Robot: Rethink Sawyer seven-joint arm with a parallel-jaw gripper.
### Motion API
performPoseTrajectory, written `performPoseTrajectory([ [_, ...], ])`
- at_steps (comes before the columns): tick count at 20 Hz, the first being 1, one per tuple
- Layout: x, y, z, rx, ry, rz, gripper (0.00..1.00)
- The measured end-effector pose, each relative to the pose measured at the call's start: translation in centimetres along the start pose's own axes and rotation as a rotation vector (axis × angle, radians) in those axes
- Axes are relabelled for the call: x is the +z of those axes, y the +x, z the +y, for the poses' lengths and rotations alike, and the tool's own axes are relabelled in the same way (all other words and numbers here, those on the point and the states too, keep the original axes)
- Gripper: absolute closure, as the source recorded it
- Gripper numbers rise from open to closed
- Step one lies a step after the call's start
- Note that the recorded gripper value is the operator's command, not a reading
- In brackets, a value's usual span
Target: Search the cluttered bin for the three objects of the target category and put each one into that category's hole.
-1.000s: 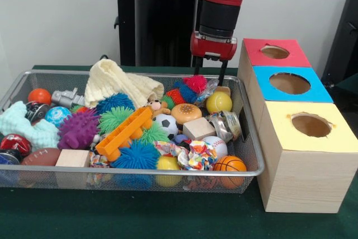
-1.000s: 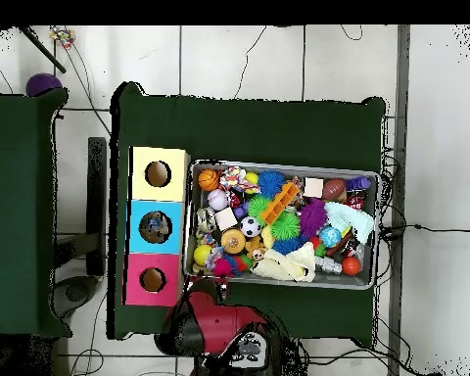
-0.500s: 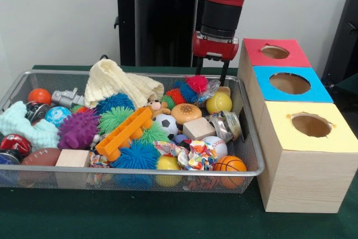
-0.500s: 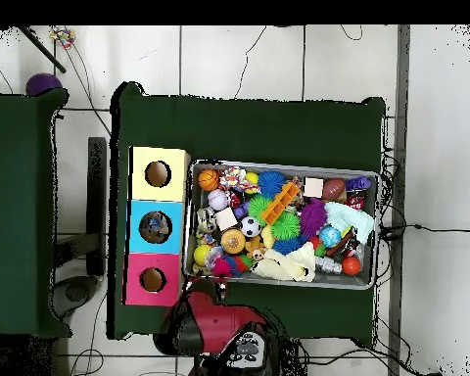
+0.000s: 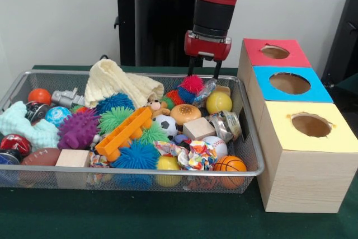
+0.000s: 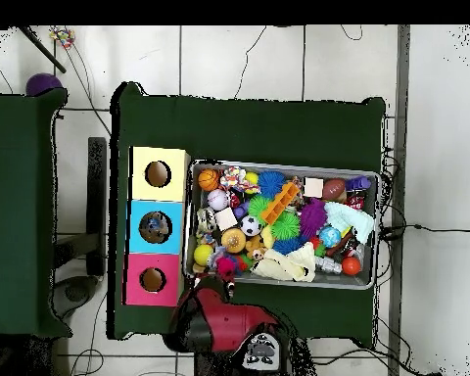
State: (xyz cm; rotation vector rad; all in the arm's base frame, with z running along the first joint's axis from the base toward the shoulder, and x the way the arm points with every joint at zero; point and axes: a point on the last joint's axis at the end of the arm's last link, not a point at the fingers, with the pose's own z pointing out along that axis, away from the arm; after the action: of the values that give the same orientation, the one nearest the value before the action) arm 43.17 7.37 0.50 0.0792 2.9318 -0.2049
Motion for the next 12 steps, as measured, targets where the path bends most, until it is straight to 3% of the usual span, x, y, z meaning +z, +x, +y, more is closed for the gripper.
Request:
performPoseTrajectory([
  [12,0.04,-0.75,-0.29,0.022,0.009,0.026,0.0],
])
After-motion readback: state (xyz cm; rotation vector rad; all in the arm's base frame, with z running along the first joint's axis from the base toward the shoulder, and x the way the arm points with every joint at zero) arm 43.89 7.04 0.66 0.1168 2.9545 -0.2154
